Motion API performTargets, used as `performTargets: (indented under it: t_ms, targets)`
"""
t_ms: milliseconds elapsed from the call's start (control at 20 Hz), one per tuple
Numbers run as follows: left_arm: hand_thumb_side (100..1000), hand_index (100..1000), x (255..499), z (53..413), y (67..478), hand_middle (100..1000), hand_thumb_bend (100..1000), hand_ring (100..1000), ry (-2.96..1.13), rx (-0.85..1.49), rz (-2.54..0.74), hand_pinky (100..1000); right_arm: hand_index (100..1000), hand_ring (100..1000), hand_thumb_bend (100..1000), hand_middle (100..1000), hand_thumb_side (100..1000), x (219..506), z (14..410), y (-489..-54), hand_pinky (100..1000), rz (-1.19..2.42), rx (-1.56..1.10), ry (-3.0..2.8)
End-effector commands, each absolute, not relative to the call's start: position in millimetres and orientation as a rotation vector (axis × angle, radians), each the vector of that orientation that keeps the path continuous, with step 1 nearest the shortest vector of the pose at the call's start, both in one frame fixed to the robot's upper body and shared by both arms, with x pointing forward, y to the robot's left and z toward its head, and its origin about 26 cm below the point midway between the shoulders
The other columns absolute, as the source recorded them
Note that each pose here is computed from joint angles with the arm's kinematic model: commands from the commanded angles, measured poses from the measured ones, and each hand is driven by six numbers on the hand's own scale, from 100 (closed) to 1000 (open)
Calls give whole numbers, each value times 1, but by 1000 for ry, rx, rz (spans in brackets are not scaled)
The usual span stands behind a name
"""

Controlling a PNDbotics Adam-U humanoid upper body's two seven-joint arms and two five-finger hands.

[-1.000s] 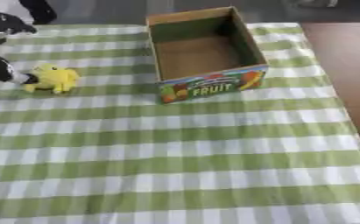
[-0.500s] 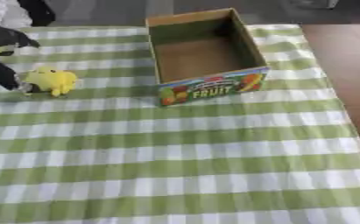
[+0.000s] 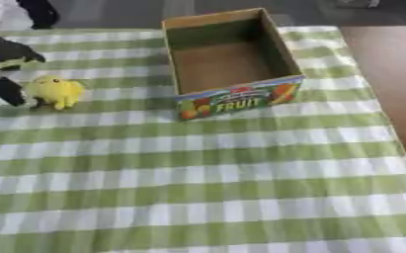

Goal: Pick up objects on the table and place them in the box.

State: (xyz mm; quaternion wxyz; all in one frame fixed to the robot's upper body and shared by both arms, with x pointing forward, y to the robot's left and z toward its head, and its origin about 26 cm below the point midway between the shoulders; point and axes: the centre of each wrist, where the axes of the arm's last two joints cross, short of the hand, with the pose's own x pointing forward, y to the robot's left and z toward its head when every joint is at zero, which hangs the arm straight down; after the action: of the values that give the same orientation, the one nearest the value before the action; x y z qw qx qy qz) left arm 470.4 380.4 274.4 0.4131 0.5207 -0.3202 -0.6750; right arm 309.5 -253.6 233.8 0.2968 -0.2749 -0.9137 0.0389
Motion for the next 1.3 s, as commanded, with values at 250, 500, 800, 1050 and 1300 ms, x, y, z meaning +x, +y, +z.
performTargets:
  t_ms: [250, 500, 800, 1050, 1300]
  targets:
    - [452, 998, 469, 294, 386, 931, 291, 935, -818, 1336, -1661, 861, 862, 860, 100, 636, 939, 306, 244, -254, 791, 120, -740, -2468]
    - [433, 991, 470, 291, 387, 930, 268, 937, -789, 1319, -1666, 862, 862, 860, 100, 635, 937, 306, 245, -254, 791, 115, -740, -2474]
    - [421, 982, 471, 287, 388, 911, 265, 931, -775, 1288, -1666, 867, 862, 860, 100, 633, 938, 306, 245, -254, 792, 109, -743, -2474]
    - [401, 924, 470, 292, 387, 862, 249, 909, -846, 1269, -1677, 867, 861, 860, 100, 628, 937, 306, 244, -255, 794, 102, -749, -2462]
    - [402, 883, 469, 292, 388, 819, 251, 875, -921, 1255, -1669, 844, 862, 859, 100, 627, 937, 306, 243, -255, 794, 94, -753, -2454]
